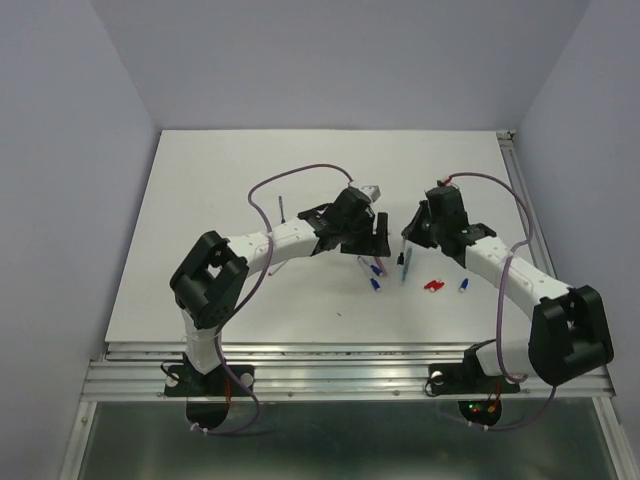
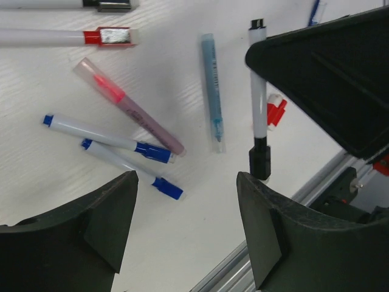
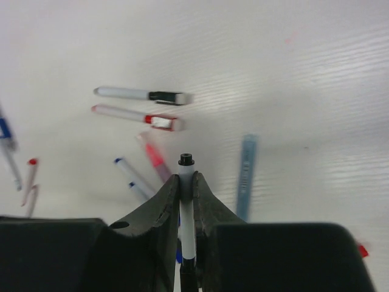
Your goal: Open the pen caps
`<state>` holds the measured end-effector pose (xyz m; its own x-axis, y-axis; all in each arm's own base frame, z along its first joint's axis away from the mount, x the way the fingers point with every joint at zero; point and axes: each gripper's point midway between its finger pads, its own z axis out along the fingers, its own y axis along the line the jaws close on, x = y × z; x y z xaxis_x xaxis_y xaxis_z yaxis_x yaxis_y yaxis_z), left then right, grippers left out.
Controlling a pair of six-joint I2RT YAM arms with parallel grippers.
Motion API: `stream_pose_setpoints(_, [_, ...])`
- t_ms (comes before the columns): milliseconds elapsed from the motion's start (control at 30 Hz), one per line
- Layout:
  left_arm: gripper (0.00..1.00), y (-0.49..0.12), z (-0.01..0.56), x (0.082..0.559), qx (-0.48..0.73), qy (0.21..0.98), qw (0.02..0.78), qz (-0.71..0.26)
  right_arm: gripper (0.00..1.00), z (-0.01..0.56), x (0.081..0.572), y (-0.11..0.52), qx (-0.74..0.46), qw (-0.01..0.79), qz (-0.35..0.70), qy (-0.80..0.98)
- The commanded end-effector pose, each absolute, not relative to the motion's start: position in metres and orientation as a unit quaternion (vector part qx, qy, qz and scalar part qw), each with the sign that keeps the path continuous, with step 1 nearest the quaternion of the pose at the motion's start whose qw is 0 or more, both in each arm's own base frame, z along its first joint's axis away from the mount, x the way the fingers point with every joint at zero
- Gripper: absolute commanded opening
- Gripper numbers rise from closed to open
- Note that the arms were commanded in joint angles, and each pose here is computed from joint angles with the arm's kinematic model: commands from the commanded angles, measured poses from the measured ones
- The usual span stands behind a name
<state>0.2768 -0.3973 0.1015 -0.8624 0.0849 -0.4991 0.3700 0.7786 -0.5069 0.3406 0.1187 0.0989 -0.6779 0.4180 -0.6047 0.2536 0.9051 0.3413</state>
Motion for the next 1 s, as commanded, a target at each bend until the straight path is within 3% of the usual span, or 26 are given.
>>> stream_pose_setpoints(0, [0.76,-0.422,0.153,0.269,0.17,0.867,0.257,-0.392,0.01,0.13,0.33,0.164,0.14,0.358,0.261,0.885])
stream_pose_setpoints(267, [0.76,-0.442,0.172,0.242,0.218,0.825,0.24,-0.463,0.01,0.141,0.333,0.158,0.173,0.375,0.258,0.873])
stream_pose_setpoints(467, [0.72,-0.447,0.163,0.237,0.222,0.828,0.228,-0.461,0.01,0.154,0.336,0.158,0.186,0.389,0.269,0.861])
stream_pose_setpoints(700, [0.34,-0.451,0.162,0.239,0.22,0.829,0.226,-0.462,0.01,0.167,0.331,0.166,0.171,0.386,0.294,0.857])
stream_pose_setpoints(733, [0.23,-0.451,0.163,0.24,0.219,0.829,0.227,-0.462,0.01,0.167,0.33,0.166,0.17,0.385,0.295,0.858])
stream_pose_setpoints(800, [0.12,-0.451,0.164,0.241,0.217,0.829,0.231,-0.461,0.01,0.167,0.329,0.166,0.168,0.384,0.295,0.859])
stream_pose_setpoints(833, [0.0,-0.451,0.164,0.242,0.215,0.83,0.232,-0.459,0.01,0.165,0.328,0.166,0.166,0.382,0.295,0.86])
stream_pose_setpoints(900, [0.0,-0.451,0.164,0.242,0.214,0.83,0.234,-0.459,0.04,0.161,0.323,0.169,0.156,0.372,0.299,0.865])
stream_pose_setpoints(967, [0.0,-0.449,0.162,0.244,0.208,0.833,0.236,-0.455,0.17,0.153,0.318,0.171,0.142,0.359,0.299,0.873])
